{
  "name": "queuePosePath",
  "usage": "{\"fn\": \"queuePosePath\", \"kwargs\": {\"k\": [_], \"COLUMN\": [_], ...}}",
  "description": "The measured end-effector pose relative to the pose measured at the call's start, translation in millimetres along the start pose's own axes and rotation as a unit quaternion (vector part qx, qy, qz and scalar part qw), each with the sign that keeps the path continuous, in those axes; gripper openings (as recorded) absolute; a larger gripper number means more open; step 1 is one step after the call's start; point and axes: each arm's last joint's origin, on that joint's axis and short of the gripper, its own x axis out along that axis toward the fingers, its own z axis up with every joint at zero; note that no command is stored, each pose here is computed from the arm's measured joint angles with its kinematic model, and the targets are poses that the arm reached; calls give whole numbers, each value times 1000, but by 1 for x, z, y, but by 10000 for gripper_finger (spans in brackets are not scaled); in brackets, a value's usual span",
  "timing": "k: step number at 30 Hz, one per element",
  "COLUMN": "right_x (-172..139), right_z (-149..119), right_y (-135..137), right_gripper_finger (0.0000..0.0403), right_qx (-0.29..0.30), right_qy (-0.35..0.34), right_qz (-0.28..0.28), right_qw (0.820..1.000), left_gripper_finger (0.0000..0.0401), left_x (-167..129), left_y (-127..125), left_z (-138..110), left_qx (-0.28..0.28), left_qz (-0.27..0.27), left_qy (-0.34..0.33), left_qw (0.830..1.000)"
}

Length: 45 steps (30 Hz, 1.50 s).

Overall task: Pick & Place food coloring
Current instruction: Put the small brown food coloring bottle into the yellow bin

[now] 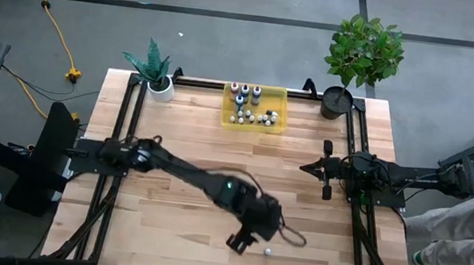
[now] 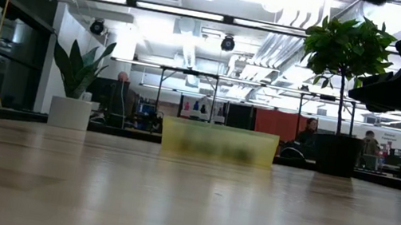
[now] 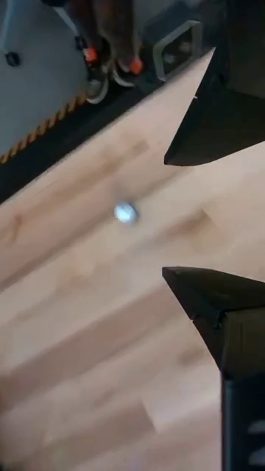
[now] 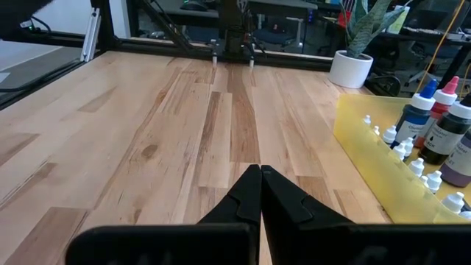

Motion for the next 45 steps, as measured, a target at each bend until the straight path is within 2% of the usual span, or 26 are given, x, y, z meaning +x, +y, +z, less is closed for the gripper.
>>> {"fn": "queuePosePath", "kwargs": {"k": [4,9,11,14,17,25,29,31,45], "right_x": [0,0,0,0,0,0,0,0,0], "right_z": [0,0,0,0,0,0,0,0,0], "right_y": [0,0,0,0,0,0,0,0,0], "right_gripper_finger": [0,0,0,0,0,0,0,0,0], "right_qx": [0,0,0,0,0,0,0,0,0], "right_qy": [0,0,0,1,0,0,0,0,0], "right_qz": [0,0,0,0,0,0,0,0,0], "right_qw": [1000,1000,1000,1000,1000,1000,1000,1000,1000], "left_gripper_finger": [227,227,227,227,227,227,227,227,219], "left_x": [38,78,91,105,108,109,126,131,135], "left_y": [-20,-35,-36,-33,-31,-31,-30,-27,-26], "left_z": [-2,-4,-4,-10,-13,-13,-21,-20,-21], "left_qx": [-15,10,16,14,15,16,20,25,2], "left_qz": [-20,-15,-1,37,60,57,58,62,63], "left_qy": [4,-8,-22,-7,2,4,16,-2,-6], "left_qw": [1000,1000,1000,999,998,998,998,998,998]}}
